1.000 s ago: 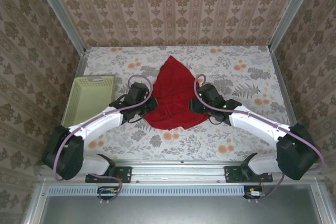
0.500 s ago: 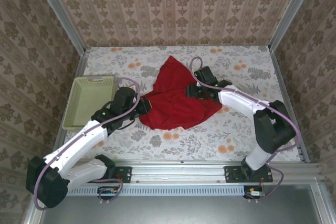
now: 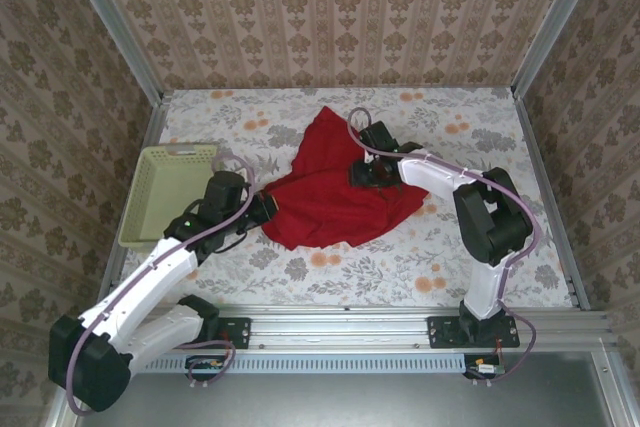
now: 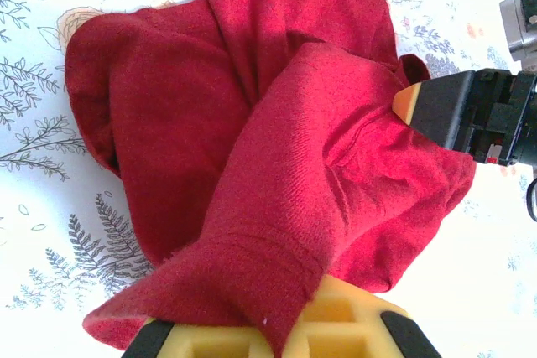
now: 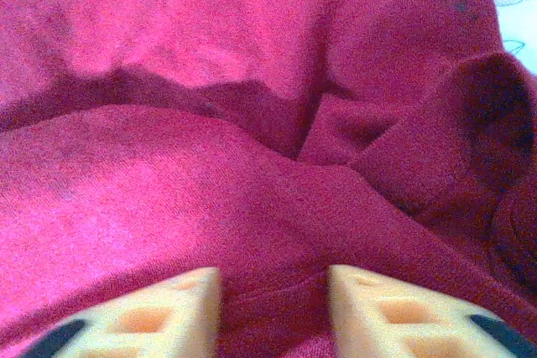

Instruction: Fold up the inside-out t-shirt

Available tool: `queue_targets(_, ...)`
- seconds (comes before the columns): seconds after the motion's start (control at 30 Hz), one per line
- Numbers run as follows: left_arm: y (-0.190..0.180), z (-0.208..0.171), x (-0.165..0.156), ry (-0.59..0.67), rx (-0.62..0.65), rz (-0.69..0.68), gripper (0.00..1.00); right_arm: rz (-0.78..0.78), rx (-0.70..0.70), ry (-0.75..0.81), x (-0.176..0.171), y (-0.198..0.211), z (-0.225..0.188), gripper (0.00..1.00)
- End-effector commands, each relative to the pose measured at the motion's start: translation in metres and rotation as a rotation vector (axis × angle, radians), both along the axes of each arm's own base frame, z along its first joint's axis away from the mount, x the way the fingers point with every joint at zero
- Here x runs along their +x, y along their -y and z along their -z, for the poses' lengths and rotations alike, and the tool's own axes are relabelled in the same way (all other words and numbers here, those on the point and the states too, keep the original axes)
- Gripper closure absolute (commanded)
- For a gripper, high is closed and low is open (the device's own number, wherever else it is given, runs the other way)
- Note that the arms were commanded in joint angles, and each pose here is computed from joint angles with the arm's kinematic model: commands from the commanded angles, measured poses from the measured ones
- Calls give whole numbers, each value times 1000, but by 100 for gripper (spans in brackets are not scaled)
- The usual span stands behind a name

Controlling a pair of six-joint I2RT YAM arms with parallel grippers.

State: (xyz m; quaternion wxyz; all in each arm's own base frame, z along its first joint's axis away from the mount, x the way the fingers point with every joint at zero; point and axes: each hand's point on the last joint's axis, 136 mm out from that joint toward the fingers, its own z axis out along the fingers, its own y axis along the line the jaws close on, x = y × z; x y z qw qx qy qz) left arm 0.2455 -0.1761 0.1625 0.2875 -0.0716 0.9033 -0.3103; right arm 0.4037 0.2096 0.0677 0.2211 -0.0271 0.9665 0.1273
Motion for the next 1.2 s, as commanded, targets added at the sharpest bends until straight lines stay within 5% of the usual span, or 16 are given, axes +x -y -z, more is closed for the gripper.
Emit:
queue_targets(0.0,-1,-11,-2,29,9,42,100,-14,15,50,2,2,-28,78)
queue_targets(0.13,-1,-27,0,65,24,69,100,1,-9,146,3,13,-61,100)
queue_targets(0.47,10,-87,6,196,17,161,100,111,-97,387,-21,68,-160,100)
queue_targets(0.67,53,-173,10,390,7,318,100,210,-144,673,-79,130,-292,100)
queue_targets(0.9,93,-262,-22,680,-2,407,100,284,-68,916,-162,176,-414,100)
queue_targets(1.03,74,-259,-17,691,65,331,100,252,-18,945,-176,174,-441,100)
queue_targets(1.17,42,-224,8,586,192,210,100,189,13,894,-149,148,-426,100)
